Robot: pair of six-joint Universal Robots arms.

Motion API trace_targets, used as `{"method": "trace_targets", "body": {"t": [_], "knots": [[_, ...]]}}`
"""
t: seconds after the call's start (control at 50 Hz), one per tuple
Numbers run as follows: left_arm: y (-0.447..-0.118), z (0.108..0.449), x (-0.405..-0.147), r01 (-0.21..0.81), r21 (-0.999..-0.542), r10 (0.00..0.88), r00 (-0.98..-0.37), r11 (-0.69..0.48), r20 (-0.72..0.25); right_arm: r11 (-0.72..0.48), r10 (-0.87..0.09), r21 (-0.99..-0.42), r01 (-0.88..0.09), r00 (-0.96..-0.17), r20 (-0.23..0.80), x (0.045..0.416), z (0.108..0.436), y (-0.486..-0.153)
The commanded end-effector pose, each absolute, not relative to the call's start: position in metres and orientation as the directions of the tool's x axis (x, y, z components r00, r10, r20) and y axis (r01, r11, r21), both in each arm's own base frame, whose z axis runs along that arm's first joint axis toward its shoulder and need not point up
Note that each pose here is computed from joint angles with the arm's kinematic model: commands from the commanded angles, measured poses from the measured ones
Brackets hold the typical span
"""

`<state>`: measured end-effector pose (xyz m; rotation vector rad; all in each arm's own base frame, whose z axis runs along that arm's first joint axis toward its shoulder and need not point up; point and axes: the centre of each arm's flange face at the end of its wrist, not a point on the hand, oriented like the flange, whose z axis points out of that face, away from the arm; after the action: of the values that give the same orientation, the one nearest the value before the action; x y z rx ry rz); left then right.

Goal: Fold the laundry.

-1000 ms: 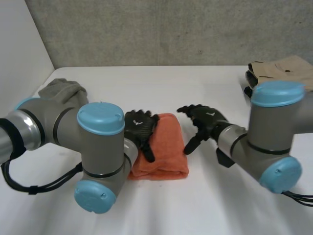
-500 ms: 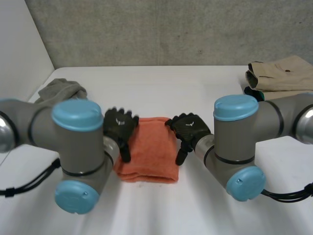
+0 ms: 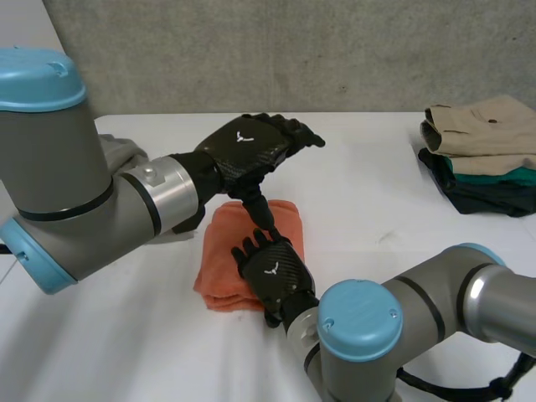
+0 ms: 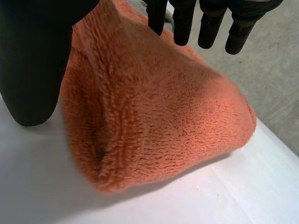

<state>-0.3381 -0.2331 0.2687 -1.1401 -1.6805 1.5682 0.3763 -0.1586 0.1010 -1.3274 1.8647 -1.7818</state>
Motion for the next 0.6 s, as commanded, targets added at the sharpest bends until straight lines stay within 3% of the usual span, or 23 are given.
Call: {"method": "trace_targets", "body": {"t": [0.02,0.42,0.52,0.6], "knots": [[-0.234,0.265,-0.338,0.212,-0.976,0.859,-0.490,-0.048,-0.148,-0.232,-0.696,-0.866,-0.443,-0.546,0.466,0.385,0.089,-0.169],[-0.236,0.266,-0.337,0.212,-0.976,0.854,-0.499,-0.048,-0.150,-0.280,-0.647,-0.872,-0.401,-0.593,0.480,0.398,0.099,-0.202],[-0.236,0.267,-0.337,0.211,-0.976,0.853,-0.499,-0.050,-0.152,-0.288,-0.613,-0.873,-0.394,-0.624,0.484,0.397,0.105,-0.224],[-0.240,0.269,-0.333,0.210,-0.976,0.845,-0.512,-0.054,-0.157,-0.316,-0.554,-0.878,-0.361,-0.680,0.479,0.392,0.128,-0.257]]}}
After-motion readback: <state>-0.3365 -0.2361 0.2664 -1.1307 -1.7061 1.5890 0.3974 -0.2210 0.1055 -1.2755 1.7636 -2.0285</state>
